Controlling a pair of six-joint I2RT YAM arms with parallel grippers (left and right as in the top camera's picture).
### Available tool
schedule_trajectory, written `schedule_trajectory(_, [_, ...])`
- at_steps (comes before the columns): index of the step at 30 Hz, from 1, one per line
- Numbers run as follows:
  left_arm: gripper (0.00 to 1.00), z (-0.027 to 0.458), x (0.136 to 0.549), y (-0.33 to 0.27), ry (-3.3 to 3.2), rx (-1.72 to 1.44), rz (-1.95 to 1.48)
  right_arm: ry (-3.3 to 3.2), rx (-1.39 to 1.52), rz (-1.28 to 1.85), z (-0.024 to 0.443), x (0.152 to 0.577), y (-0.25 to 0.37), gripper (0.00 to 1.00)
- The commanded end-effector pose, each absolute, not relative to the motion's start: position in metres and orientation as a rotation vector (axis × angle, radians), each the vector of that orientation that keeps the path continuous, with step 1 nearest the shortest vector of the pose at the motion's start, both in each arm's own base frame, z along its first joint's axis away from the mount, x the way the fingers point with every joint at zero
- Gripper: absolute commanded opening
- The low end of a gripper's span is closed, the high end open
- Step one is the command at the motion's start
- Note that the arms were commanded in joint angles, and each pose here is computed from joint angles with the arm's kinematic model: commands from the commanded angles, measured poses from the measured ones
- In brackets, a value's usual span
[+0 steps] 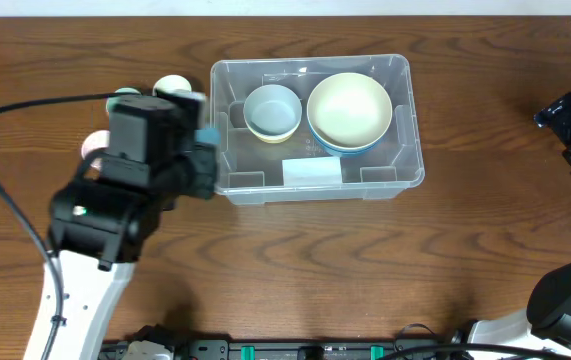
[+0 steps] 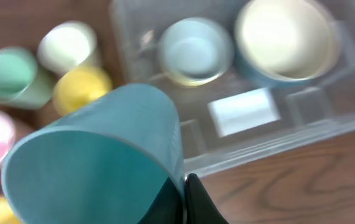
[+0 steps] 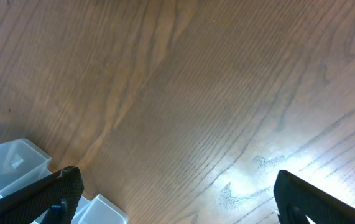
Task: Pack container
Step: 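Grasp the light blue cup rim with the left gripper and lift, then lower the light blue cup into the container front and release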
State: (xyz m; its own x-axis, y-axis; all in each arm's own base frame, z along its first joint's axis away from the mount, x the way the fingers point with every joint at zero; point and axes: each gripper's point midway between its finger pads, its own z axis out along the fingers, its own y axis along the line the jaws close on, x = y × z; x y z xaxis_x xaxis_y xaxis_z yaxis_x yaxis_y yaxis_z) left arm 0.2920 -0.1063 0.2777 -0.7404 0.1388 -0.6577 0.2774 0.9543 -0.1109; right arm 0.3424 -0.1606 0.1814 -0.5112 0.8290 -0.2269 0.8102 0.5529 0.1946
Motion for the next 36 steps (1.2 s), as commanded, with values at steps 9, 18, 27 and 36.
schedule_trajectory(9, [0.06, 0.209, 0.340, -0.211, 2.472, 0.549, -0.335, 2.491, 1.356, 0.084, 0.184, 0.340, -0.164, 0.99])
schedule_trajectory(18, [0.06, 0.147, 0.336, -0.255, 2.570, 0.693, -0.324, 2.491, 1.357, 0.084, 0.184, 0.340, -0.164, 0.99])
schedule_trajectory(27, [0.06, 0.104, 0.338, -0.267, 2.641, 0.738, -0.297, 2.491, 1.356, 0.084, 0.184, 0.340, -0.164, 0.99])
schedule_trajectory(36, [0.06, 0.081, 0.340, -0.268, 2.683, 0.748, -0.278, 2.491, 1.357, 0.084, 0.184, 0.340, -0.164, 0.99])
